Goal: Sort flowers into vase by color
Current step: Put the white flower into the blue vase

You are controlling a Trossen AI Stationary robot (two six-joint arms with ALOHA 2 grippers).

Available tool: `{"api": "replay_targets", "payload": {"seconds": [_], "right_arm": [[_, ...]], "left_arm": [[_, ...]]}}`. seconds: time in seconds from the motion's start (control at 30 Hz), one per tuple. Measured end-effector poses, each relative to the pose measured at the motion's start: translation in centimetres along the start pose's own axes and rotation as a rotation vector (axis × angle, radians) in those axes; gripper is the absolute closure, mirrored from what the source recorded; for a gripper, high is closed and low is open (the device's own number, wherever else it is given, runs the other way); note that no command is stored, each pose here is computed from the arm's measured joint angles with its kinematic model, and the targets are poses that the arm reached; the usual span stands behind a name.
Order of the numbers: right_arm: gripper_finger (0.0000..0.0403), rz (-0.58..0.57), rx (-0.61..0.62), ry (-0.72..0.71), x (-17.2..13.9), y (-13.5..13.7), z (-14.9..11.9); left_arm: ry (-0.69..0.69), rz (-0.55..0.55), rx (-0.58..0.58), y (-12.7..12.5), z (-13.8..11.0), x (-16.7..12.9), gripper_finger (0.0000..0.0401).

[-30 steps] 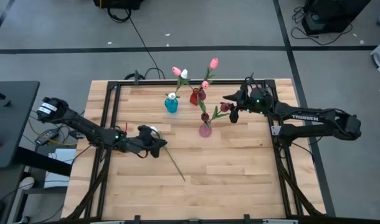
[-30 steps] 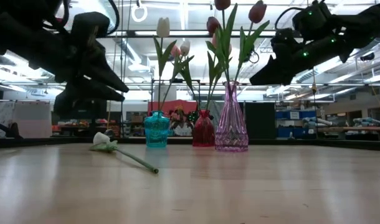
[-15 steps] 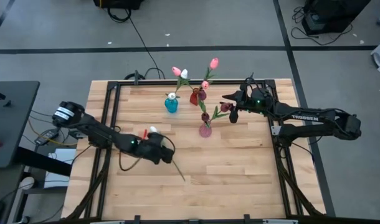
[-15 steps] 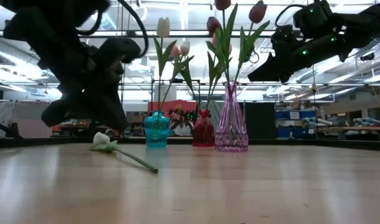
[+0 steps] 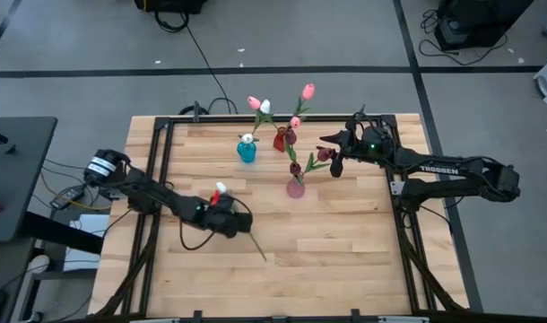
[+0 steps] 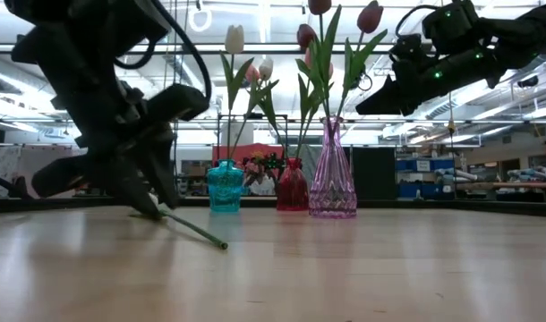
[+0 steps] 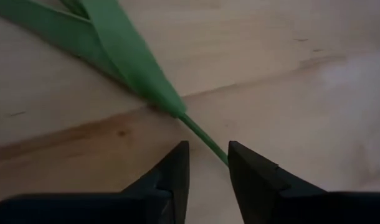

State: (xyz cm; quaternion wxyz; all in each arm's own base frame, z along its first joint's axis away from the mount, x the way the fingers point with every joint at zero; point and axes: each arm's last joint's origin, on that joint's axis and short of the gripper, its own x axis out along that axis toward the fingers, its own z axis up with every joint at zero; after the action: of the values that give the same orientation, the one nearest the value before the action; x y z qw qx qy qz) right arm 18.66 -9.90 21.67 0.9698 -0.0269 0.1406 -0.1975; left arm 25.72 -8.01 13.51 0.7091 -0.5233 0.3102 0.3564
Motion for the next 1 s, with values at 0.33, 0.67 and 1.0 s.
{"api": "replay_targets", "payload": {"seconds": [0.33, 0.67, 1.0], "right_arm": [[0.024, 0.015, -0.003, -0.037, 0.0, 0.0, 0.3], [0.024, 0.05, 0.004, -0.056, 0.0, 0.1, 0.5], [0.024, 0.071, 0.004, -0.056, 0.0, 0.2, 0.5]], "left_arm": [[-0.016, 0.042, -0.081, 0.2, 1.3, 1.0, 0.0274], [-0.022, 0.082, -0.094, 1.1, 1.8, 2.2, 0.0283], [0.001, 0.122, 0.021, 1.6, 1.7, 2.3, 0.039]]}}
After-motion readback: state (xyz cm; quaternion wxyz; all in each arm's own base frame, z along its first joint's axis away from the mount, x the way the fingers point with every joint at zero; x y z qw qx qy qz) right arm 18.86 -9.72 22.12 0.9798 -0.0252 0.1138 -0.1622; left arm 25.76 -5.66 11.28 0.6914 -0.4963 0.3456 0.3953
